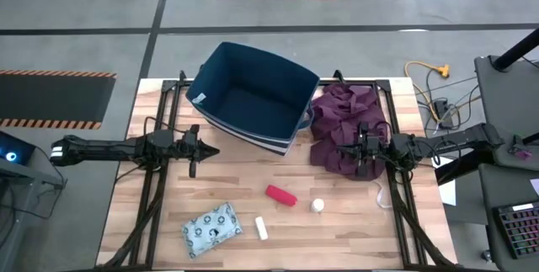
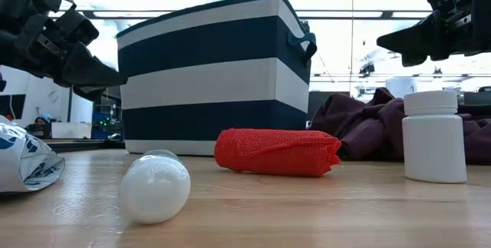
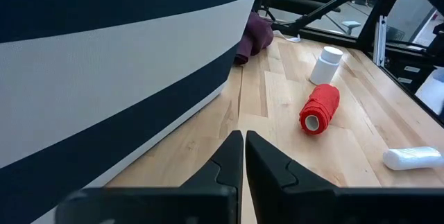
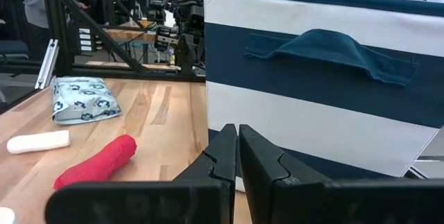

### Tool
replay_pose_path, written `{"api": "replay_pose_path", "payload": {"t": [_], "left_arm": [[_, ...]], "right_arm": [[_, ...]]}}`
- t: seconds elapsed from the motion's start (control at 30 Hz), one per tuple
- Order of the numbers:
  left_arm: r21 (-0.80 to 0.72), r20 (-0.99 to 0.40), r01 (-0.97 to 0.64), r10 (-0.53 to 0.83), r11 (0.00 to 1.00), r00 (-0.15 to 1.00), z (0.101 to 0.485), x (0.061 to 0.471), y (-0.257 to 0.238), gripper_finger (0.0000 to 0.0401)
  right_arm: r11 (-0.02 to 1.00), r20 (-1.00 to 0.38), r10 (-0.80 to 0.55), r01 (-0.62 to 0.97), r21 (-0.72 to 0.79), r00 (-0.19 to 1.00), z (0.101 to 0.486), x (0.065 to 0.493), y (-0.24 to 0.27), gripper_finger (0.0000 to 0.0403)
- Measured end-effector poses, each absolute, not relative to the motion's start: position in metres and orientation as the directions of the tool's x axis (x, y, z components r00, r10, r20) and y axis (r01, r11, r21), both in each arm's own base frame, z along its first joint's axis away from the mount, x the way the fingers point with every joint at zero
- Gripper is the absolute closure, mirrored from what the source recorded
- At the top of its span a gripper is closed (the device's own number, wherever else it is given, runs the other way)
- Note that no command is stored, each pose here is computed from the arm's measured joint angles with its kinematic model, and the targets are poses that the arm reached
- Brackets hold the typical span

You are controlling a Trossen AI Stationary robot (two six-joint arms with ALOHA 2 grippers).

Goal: Pick & place medical supplies in basket/bin
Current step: Put the white pill bottle into the blue bin

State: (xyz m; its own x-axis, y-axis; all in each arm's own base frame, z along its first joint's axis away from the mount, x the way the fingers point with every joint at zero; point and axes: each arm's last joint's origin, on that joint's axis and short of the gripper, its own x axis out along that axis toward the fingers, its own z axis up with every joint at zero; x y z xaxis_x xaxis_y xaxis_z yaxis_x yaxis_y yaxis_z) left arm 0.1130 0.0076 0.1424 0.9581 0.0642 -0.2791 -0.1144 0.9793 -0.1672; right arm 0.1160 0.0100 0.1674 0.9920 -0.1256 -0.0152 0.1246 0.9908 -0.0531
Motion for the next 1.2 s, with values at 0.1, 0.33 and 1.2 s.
{"api": "replay_pose_path", "payload": {"t": [0.1,0.33,1.2], "left_arm": [[-0.167,-0.280,-0.115,0.065,0.979,0.958,0.142,0.113,0.008,0.0401],[-0.167,-0.280,-0.115,0.065,0.979,0.958,0.142,0.113,0.008,0.0401],[-0.167,-0.279,-0.115,0.065,0.979,0.958,0.142,0.113,0.008,0.0401]], "right_arm": [[0.992,-0.008,-0.125,0.125,-0.018,0.992,0.168,0.116,0.010,0.0394],[0.964,0.034,-0.130,0.118,0.237,0.991,0.172,0.116,0.010,0.0394],[0.960,-0.523,-0.037,0.176,0.219,0.851,0.250,0.188,0.034,0.0073]]}}
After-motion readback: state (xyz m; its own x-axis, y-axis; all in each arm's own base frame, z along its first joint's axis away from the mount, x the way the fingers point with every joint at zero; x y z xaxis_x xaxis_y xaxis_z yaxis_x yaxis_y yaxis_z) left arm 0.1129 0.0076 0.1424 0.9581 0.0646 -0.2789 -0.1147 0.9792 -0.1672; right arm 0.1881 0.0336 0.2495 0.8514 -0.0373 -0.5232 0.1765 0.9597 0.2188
